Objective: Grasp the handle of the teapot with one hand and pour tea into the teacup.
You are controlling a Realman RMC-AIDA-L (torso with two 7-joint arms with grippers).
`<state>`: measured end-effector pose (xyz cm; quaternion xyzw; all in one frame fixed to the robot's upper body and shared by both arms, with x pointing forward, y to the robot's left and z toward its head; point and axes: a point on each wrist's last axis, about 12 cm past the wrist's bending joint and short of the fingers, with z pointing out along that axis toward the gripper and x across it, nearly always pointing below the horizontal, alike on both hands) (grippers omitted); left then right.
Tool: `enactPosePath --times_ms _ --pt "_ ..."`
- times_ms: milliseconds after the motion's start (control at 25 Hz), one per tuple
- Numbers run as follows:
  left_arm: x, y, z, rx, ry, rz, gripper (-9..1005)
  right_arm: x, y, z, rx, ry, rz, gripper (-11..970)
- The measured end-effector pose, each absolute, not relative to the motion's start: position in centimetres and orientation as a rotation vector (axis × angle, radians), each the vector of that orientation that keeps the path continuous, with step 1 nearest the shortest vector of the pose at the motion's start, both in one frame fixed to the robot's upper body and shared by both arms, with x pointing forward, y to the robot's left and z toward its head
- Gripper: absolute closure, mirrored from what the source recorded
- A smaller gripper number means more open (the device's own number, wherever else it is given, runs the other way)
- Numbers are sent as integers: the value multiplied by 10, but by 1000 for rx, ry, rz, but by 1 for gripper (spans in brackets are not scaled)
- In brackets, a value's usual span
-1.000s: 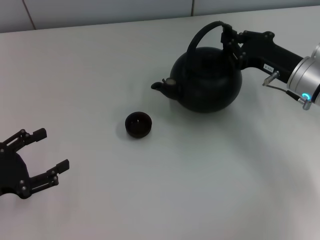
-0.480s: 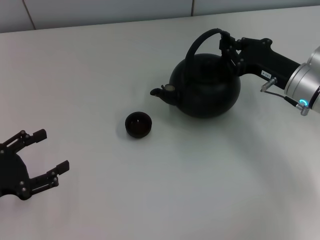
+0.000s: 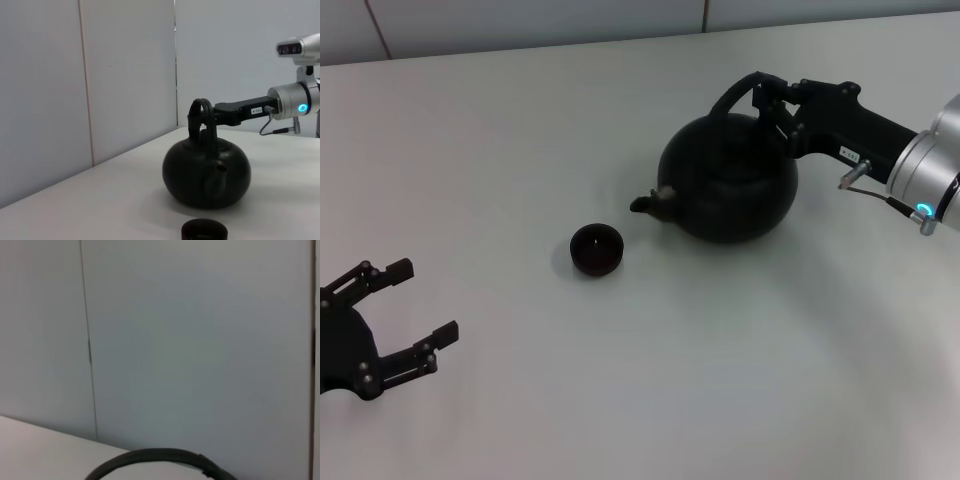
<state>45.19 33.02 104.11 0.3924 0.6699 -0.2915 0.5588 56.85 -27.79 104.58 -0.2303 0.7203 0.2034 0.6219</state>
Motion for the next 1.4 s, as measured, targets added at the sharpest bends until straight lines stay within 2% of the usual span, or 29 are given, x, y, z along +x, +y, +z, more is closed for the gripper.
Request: enactPosePath --times_ms 160,560,760,840,920,1040,1080,1120,1240,1400 --pt "452 330 1041 923 1582 -689 136 567 -281 1043 -507 1675 457 810" --pt "453 330 1042 924 1577 -691 136 563 -287 1045 -485 1651 455 364" --pt "453 330 1042 925 1576 -692 136 560 -287 1044 -499 1645 460 282" --pt "453 330 1042 924 1576 -692 136 551 -290 1042 -514 1622 464 249" --pt "452 330 1042 923 1577 -693 136 526 -301 1039 -497 1568 485 216" --pt "452 330 1042 919 1576 -692 136 508 -312 1039 -461 1530 499 167" --pt "452 330 1042 915 1574 -691 136 489 -323 1038 -412 1500 495 167" --pt "452 330 1042 915 1574 -691 136 489 -323 1038 -412 1500 495 167" --pt "451 330 1042 907 1574 -693 137 458 -343 1030 -300 1504 458 167" --pt "451 330 1042 906 1573 -696 137 449 -345 1030 -286 1489 468 167"
